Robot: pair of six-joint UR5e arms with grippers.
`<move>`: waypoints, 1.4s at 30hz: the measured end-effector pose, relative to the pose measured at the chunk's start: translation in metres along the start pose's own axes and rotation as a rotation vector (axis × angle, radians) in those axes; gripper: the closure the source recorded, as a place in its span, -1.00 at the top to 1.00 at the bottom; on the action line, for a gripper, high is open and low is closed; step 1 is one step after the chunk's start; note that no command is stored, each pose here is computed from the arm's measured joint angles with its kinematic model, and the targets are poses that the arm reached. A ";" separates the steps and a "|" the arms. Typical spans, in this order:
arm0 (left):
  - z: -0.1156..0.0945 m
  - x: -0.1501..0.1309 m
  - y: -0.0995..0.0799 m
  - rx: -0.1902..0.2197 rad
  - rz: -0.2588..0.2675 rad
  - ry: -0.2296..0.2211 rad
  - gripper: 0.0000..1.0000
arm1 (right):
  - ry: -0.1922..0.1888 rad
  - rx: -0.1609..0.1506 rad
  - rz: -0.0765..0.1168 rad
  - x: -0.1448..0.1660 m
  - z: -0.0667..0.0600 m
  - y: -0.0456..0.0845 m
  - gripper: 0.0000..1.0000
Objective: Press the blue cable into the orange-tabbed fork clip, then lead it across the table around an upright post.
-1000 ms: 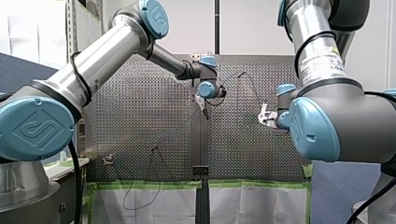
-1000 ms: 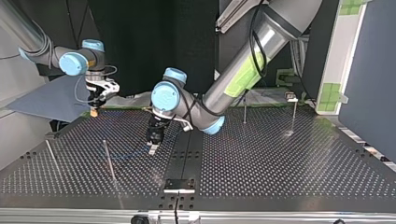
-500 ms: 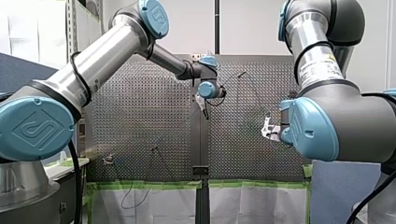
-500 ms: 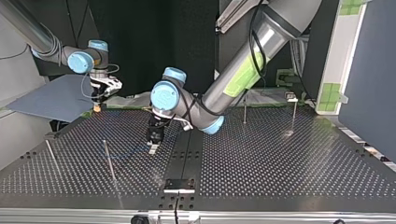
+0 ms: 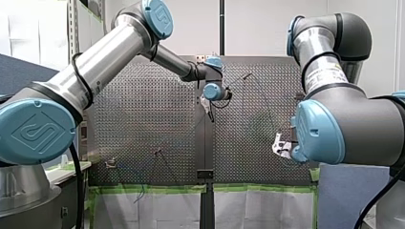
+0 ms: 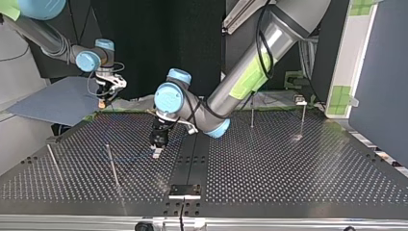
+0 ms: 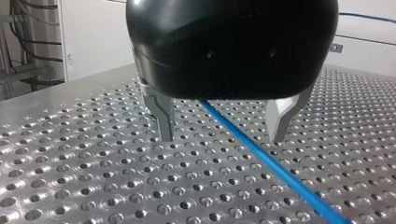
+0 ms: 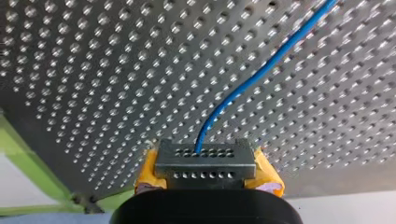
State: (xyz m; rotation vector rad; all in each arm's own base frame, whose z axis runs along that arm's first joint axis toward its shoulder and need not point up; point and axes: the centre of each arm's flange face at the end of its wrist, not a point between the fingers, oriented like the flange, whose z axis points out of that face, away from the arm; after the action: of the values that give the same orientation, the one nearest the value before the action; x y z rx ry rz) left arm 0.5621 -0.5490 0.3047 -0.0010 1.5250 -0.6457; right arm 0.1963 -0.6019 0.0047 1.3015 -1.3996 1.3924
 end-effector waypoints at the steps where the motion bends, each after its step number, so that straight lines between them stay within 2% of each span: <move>1: 0.000 0.000 0.000 0.000 0.000 0.000 0.92 | -0.003 -0.004 0.004 -0.005 0.000 0.003 -1.00; 10: 0.000 0.000 0.000 -0.001 0.000 0.001 0.92 | -0.019 -0.041 0.037 -0.033 0.001 0.029 -1.00; 18: 0.000 0.000 0.000 -0.001 0.000 0.002 0.92 | -0.017 -0.057 0.052 -0.036 0.001 0.040 -1.00; 21: 0.000 0.000 0.000 -0.001 0.001 0.003 0.92 | -0.023 -0.067 0.064 -0.042 0.001 0.046 -1.00; 27: 0.000 0.001 0.000 -0.003 0.001 0.003 0.92 | -0.045 -0.095 0.107 -0.062 -0.001 0.060 -1.00; 31: 0.000 0.000 0.001 -0.008 0.002 0.002 0.92 | -0.052 -0.128 0.135 -0.071 -0.002 0.070 -1.00; 37: -0.001 0.000 0.001 -0.010 0.003 0.004 0.92 | -0.045 -0.168 0.165 -0.073 -0.003 0.080 -1.00; 42: -0.001 0.000 0.001 -0.011 0.004 0.007 0.92 | -0.040 -0.180 0.185 -0.073 -0.003 0.085 -1.00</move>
State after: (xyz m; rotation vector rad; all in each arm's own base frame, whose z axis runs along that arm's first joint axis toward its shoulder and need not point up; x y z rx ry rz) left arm 0.5616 -0.5476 0.3037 -0.0041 1.5352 -0.6344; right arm 0.1271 -0.5981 -0.0834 1.1113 -1.6672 1.3300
